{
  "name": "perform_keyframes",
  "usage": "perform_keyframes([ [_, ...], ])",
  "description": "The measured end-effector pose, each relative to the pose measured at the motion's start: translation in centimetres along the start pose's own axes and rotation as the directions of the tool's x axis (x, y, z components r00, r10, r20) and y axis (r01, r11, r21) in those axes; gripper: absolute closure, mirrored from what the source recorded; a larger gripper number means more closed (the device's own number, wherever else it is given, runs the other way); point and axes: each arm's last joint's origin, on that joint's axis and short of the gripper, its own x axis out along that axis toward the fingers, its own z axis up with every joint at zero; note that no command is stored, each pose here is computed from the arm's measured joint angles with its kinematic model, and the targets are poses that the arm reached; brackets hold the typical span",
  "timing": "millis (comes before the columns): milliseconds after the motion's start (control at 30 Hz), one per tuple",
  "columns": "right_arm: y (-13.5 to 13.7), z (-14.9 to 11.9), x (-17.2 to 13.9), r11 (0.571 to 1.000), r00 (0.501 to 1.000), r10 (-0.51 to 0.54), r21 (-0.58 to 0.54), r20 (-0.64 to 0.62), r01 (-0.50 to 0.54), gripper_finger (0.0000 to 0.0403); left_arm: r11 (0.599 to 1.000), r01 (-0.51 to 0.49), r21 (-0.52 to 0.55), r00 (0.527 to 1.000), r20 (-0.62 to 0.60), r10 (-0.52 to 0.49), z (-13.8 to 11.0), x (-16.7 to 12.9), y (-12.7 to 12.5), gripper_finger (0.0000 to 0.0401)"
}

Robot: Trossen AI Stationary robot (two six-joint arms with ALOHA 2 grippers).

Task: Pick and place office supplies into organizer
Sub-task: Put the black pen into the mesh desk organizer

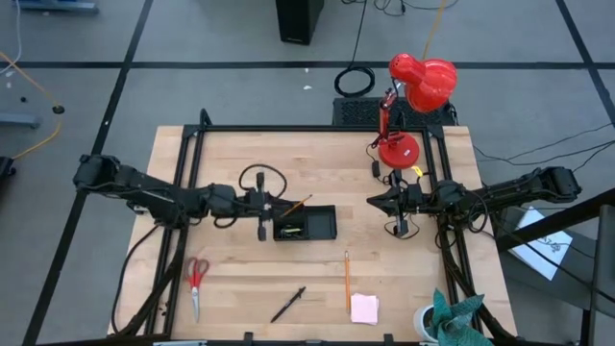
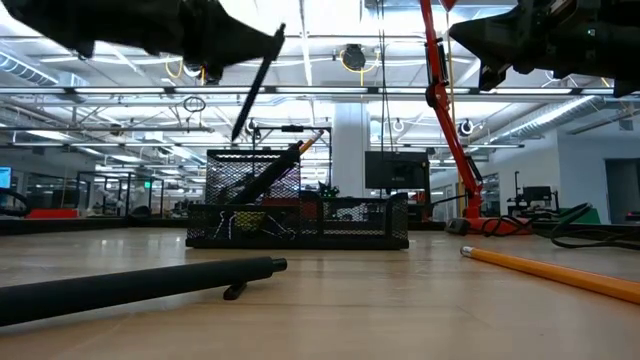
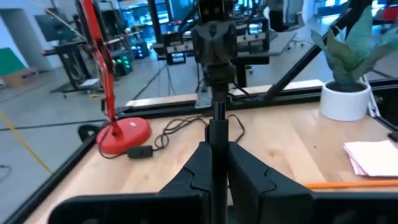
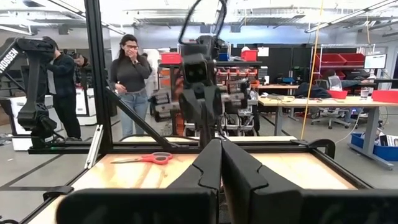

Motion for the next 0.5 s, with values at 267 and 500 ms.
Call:
perform_keyframes([
  [267, 0.0, 0.0, 0.0, 1.0, 1.0, -0.003, 0.0, 0.0, 0.003, 0.0399, 0.999, 0.008, -0.039, 0.998, -0.064, -0.01, -2.8, 1.0, 1.5, 0.0371],
  [500, 0.0, 0.0, 0.0, 1.0, 1.0, -0.004, 0.0, 0.001, 0.004, 0.0399, 0.997, -0.007, -0.082, 0.989, -0.149, -0.006, -5.3, 2.3, 2.3, 0.0371],
])
